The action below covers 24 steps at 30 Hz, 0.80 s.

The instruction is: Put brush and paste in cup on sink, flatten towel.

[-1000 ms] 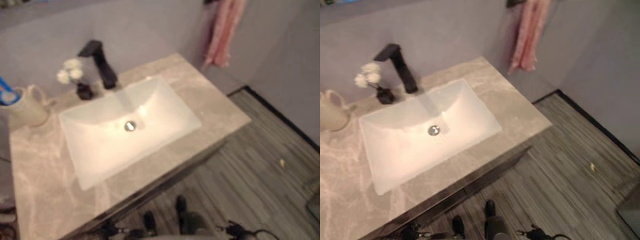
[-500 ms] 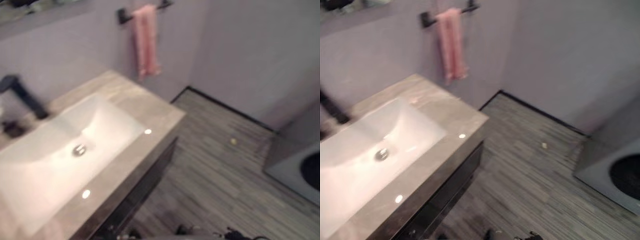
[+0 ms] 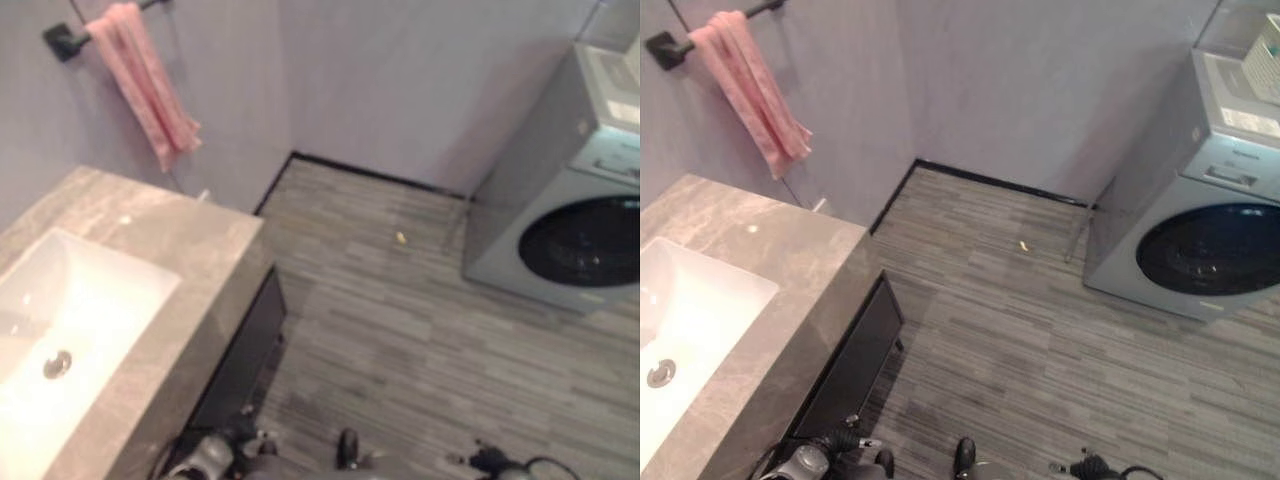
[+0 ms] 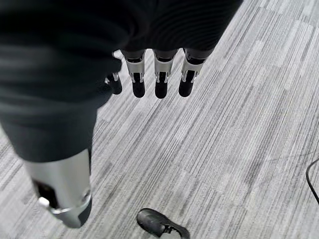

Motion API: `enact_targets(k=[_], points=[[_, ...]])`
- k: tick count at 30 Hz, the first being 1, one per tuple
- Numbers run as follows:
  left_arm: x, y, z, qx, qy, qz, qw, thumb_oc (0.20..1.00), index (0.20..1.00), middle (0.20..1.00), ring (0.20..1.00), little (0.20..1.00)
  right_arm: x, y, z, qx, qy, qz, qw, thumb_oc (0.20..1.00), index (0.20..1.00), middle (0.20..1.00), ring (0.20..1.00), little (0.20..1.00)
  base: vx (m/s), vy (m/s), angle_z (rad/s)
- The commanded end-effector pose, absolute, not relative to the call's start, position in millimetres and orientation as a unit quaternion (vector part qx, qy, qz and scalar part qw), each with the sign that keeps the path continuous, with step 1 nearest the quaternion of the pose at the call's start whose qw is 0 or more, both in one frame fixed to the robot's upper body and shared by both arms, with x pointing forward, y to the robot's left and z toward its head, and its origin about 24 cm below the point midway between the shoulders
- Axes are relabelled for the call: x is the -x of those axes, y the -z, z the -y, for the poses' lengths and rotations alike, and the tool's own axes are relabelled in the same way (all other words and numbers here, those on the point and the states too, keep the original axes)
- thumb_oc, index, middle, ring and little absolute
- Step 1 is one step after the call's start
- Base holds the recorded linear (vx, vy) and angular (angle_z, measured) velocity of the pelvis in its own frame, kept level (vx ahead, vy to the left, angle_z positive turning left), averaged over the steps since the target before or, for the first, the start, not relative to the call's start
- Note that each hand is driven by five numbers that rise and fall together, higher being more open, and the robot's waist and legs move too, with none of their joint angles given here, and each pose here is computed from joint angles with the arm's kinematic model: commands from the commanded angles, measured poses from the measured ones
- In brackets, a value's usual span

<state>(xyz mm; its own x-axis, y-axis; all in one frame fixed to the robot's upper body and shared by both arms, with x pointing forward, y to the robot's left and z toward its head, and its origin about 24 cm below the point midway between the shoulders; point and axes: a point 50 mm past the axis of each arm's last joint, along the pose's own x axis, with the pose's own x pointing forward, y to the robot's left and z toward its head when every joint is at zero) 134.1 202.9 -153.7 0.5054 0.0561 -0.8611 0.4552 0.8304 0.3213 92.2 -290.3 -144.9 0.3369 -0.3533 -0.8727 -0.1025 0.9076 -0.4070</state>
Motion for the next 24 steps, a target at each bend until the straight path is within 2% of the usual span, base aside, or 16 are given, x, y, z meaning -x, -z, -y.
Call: enact_targets(k=[1,9,17,24], points=[[-134,154,-209,-0.264,0.105,-0.49,0.824,1.0,1.0,1.0,1.0,1.0,-80,147,291,0.212,0.072,-0.585,0.779,1.0,1.0,1.0,1.0,1.0,0.03,-0.048,-0.11],[-126,157,-204,-0.259,0.119,-0.5,0.818,1.0,1.0,1.0,1.0,1.0,-62,151,291,0.202,0.076,-0.61,0.762,1.0,1.0,1.0,1.0,1.0,0.04,0.071,-0.1],[-127,158,-195,-0.26,0.138,-0.493,0.819,1.0,1.0,1.0,1.0,1.0,-56,153,289,0.201,0.072,-0.623,0.752,1.0,1.0,1.0,1.0,1.0,0.05,0.194,-0.21],[-119,161,-199,-0.265,0.144,-0.51,0.805,1.0,1.0,1.0,1.0,1.0,-47,148,302,0.175,0.112,-0.633,0.745,1.0,1.0,1.0,1.0,1.0,0.02,0.216,-0.23]])
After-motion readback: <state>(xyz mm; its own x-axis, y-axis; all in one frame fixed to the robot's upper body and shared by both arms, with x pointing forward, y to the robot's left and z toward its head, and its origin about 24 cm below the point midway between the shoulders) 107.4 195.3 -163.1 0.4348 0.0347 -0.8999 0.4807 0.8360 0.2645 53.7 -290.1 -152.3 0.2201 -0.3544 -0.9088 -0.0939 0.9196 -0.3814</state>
